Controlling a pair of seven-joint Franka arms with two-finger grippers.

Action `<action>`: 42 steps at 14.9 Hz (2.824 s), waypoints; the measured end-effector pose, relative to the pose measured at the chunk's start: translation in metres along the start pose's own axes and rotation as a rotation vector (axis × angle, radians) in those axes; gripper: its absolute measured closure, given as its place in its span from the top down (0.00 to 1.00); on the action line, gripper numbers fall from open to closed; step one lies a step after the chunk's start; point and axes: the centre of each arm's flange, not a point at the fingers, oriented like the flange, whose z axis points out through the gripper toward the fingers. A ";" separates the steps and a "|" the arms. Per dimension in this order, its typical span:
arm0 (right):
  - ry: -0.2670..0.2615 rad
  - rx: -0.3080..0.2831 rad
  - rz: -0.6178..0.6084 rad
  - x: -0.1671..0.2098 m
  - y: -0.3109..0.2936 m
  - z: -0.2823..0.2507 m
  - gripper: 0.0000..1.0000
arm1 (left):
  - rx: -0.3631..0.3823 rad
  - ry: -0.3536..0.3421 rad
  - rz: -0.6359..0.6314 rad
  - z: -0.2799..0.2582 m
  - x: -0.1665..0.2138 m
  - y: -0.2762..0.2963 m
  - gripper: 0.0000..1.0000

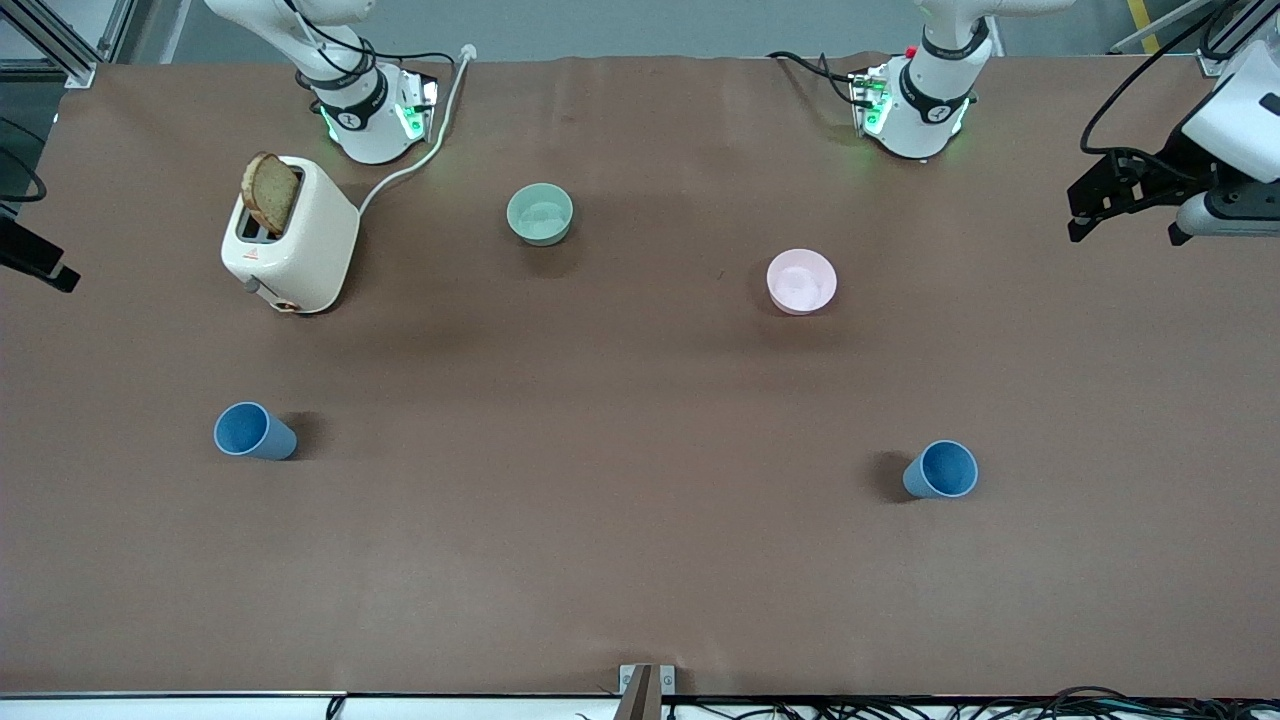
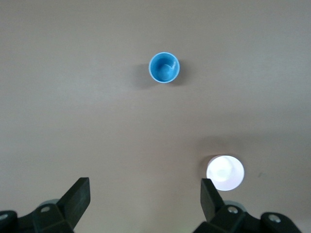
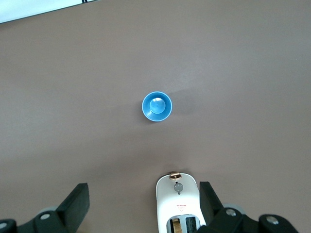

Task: Stack blue cups with both arms
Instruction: 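Reach the left and right grippers down toward the two blue cups, then close the left gripper on one blue cup while the right gripper grasps the other, then carry the cup with the left gripper to the table center and set it down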

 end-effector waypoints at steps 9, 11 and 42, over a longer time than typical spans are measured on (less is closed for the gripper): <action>-0.023 -0.002 -0.001 -0.002 0.000 0.002 1.00 | 0.009 -0.008 -0.020 0.087 0.059 -0.014 1.00; -0.034 -0.008 -0.004 -0.003 0.001 0.005 1.00 | 0.009 0.005 -0.023 0.151 0.087 -0.015 1.00; -0.027 -0.062 -0.198 0.061 0.035 0.416 0.26 | -0.090 0.024 -0.248 0.322 0.079 0.329 0.05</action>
